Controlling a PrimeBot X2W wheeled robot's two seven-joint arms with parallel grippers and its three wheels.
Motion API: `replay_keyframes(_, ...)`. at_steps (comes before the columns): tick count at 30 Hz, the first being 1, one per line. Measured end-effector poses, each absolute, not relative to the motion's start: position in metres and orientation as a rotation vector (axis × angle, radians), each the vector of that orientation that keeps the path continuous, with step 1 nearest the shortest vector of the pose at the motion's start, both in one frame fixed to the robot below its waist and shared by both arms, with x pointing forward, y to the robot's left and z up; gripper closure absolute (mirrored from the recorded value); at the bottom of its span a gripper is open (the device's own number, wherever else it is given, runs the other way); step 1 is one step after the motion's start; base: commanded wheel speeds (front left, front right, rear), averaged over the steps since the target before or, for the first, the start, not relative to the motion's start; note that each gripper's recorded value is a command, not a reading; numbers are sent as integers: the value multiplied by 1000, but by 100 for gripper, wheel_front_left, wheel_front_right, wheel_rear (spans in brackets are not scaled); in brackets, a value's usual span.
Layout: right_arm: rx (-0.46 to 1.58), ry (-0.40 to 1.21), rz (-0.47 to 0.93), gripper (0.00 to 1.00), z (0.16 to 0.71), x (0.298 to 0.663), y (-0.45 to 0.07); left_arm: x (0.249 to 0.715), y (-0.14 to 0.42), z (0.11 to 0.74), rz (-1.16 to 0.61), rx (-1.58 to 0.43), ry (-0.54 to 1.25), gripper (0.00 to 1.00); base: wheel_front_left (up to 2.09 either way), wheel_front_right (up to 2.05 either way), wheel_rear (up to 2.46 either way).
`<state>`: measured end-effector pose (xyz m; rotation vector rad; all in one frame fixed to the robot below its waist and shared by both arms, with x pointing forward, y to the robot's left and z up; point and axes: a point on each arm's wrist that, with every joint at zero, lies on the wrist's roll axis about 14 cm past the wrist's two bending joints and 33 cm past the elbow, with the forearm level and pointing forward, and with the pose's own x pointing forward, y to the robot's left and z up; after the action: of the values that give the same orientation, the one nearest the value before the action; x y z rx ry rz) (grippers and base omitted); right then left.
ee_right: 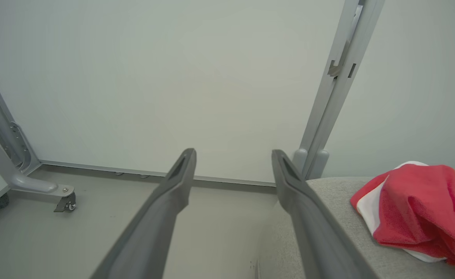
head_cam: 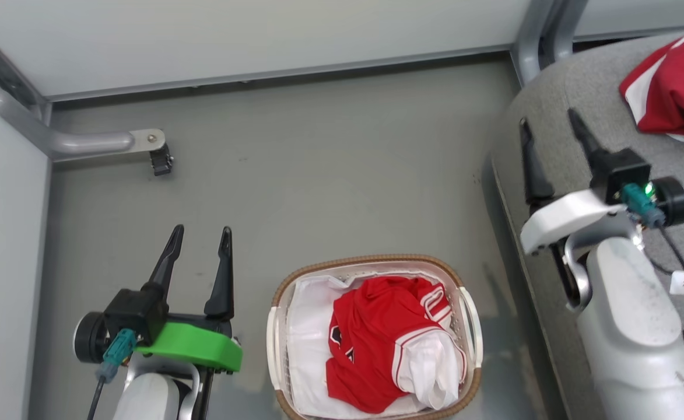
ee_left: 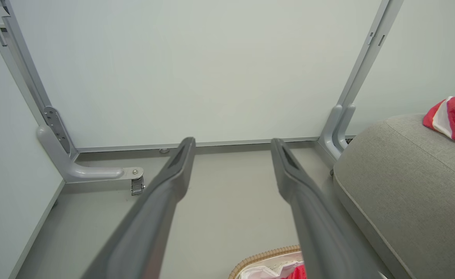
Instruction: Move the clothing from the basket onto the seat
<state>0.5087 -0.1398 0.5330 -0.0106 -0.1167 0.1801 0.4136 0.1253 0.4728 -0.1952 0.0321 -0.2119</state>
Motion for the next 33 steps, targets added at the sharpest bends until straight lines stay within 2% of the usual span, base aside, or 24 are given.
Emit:
replay_keyframes(12,109,-77,287,0,518,456,-98,377,163,475,-82,-210,28,0,0,0,0)
replay_keyframes(21,169,-48,206,0,506,425,-125,358,167,473,-62,-225,33,0,0,0,0)
replay_keyframes(33,172,-51,230,0,509,402,-118,346,166,480,-58,-236,13,0,0,0,0)
